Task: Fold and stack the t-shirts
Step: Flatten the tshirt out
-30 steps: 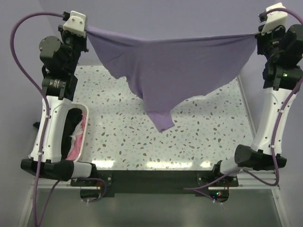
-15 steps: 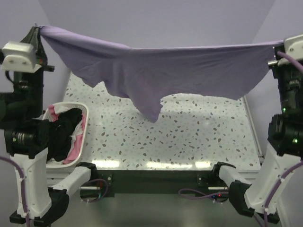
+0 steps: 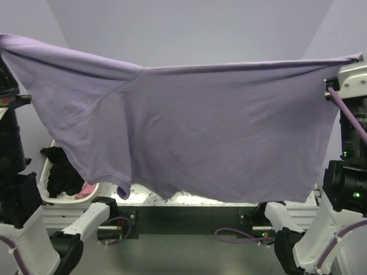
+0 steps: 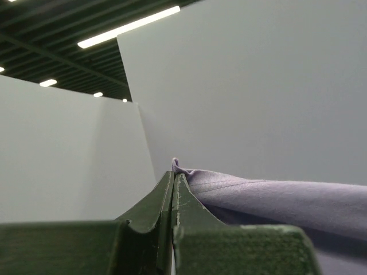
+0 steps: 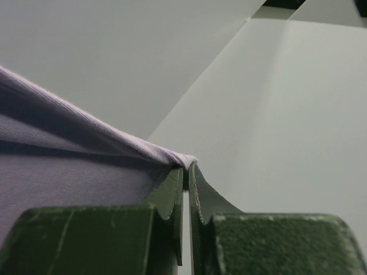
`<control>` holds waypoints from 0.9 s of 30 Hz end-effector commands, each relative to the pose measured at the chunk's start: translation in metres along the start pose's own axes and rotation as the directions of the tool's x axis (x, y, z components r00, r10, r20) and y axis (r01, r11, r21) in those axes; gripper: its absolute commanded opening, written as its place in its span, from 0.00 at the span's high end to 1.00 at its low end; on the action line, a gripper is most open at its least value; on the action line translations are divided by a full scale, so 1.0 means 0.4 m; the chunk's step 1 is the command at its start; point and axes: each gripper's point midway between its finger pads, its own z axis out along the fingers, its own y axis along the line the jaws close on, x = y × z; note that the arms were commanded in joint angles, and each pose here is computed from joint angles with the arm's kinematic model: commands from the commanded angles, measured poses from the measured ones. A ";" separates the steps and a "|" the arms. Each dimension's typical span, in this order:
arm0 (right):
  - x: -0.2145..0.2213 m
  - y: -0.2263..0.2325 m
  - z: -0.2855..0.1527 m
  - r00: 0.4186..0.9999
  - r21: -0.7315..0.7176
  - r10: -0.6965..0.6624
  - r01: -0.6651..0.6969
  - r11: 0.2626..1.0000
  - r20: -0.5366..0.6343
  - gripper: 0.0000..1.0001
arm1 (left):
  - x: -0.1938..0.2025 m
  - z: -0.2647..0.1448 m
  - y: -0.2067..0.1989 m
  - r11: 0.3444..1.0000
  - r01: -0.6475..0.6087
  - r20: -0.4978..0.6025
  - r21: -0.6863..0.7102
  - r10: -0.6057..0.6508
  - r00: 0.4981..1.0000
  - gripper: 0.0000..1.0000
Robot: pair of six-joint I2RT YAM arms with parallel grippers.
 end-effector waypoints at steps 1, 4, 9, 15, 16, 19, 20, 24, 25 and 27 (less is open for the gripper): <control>0.138 0.082 0.092 0.992 -0.098 -0.039 0.028 0.995 -0.116 1.00 | 0.224 0.057 -0.063 0.994 -0.095 -0.205 0.050 0.103 0.973 1.00; 0.243 0.200 0.116 0.985 -0.242 -0.051 0.010 0.970 -0.163 1.00 | 0.374 0.051 -0.149 0.984 -0.083 -0.286 0.160 0.127 0.950 1.00; 0.478 0.465 0.093 0.958 -0.521 -0.075 -0.083 0.850 -0.276 1.00 | 0.673 -0.022 -0.310 0.941 -0.024 -0.404 0.337 0.168 0.899 1.00; 0.755 0.688 0.089 0.903 -0.638 -0.128 -0.184 0.748 -0.410 1.00 | 1.055 -0.124 -0.495 0.878 0.122 -0.585 0.463 0.199 0.786 1.00; 0.819 0.746 0.088 0.879 -0.660 -0.144 -0.223 0.718 -0.454 1.00 | 1.095 -0.131 -0.516 0.872 0.147 -0.606 0.466 0.194 0.771 1.00; 0.943 0.850 0.115 0.829 -0.688 -0.176 -0.300 0.660 -0.530 1.00 | 1.243 -0.142 -0.589 0.853 0.217 -0.674 0.475 0.193 0.713 1.00; 0.970 0.868 0.124 0.815 -0.688 -0.186 -0.315 0.653 -0.549 1.00 | 1.328 -0.170 -0.624 0.842 0.251 -0.715 0.477 0.206 0.668 1.00; 1.082 0.947 0.166 0.755 -0.685 -0.222 -0.376 0.624 -0.617 1.00 | 1.469 -0.166 -0.684 0.842 0.263 -0.756 0.471 0.231 0.612 1.00; 1.098 0.959 0.174 0.748 -0.687 -0.234 -0.377 0.621 -0.622 1.00 | 1.476 -0.133 -0.690 0.848 0.250 -0.748 0.468 0.228 0.624 1.00; 1.148 0.978 0.203 0.726 -0.680 -0.254 -0.378 0.628 -0.639 1.00 | 1.556 -0.163 -0.724 0.844 0.258 -0.777 0.470 0.257 0.575 1.00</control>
